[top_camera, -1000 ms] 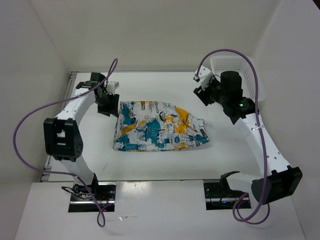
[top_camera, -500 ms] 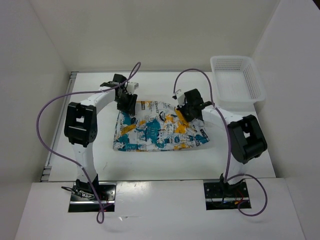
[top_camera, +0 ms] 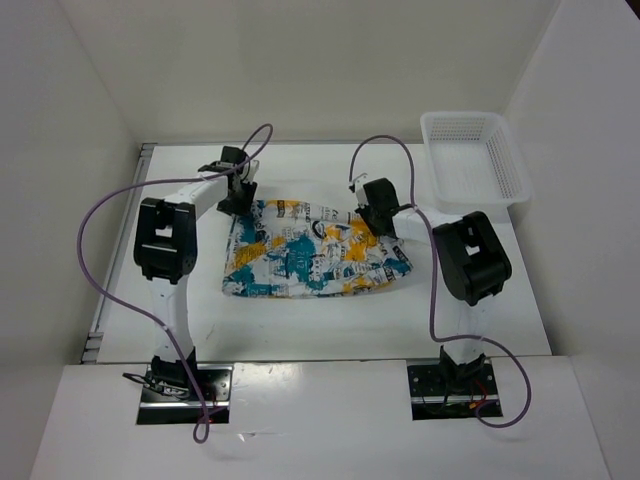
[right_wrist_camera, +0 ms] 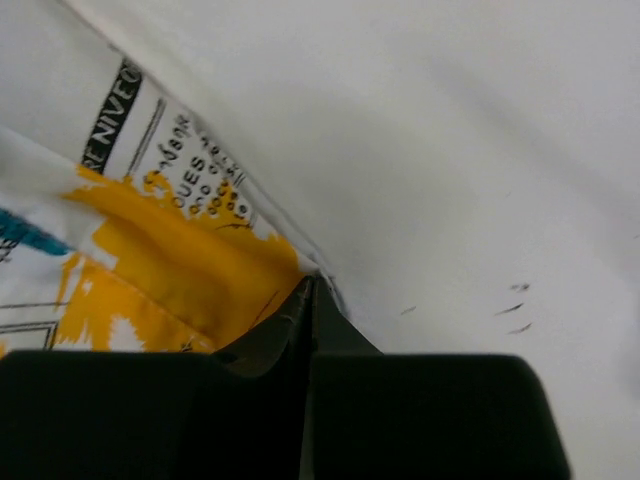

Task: Fold and stack the shorts
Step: Fold the shorts

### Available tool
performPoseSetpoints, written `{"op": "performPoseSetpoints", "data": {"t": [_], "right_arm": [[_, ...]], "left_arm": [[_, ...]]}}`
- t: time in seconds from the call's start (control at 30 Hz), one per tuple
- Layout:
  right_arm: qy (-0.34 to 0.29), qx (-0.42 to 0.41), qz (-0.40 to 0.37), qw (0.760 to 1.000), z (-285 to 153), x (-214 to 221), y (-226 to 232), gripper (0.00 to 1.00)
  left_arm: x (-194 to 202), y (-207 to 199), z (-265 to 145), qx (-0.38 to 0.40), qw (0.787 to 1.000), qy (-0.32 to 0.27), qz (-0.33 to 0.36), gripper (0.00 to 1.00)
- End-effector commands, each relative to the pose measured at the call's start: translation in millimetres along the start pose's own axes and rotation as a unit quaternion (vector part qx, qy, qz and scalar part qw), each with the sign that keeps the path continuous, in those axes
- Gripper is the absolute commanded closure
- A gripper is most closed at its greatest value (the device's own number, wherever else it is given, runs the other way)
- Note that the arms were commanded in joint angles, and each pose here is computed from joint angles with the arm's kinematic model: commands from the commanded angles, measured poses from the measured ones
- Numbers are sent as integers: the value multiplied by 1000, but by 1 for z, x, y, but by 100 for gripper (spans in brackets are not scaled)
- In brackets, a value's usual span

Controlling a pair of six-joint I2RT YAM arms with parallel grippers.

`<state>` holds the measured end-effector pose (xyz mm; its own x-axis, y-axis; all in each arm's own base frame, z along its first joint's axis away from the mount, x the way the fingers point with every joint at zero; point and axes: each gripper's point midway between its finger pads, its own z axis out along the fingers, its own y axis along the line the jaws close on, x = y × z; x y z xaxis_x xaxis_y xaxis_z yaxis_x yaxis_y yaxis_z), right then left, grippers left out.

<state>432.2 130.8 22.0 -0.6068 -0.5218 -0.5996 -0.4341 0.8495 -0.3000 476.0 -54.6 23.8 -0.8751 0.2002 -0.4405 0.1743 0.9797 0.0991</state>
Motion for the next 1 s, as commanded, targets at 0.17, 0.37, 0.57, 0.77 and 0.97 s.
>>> {"op": "performPoseSetpoints", "data": {"t": [0.17,0.37,0.57,0.77,0.97], "right_arm": [[-44,90,-8,995,25,-42,-54,98],[-108,71,-34,991,2,-107,-56,97],[-144,58,-30,987,-52,-148,-64,97],[-90,-37,-55,994,-80,-102,-30,94],[-50,-96,-60,992,-88,-56,1,94]], "left_arm": [[-9,48,10,-81,997,-2,-20,44],[-30,47,-7,-71,997,-29,-23,43],[-43,13,-76,39,997,-66,-19,39],[42,-27,-82,174,983,31,-43,52],[83,-52,-79,278,952,92,-88,51]]}}
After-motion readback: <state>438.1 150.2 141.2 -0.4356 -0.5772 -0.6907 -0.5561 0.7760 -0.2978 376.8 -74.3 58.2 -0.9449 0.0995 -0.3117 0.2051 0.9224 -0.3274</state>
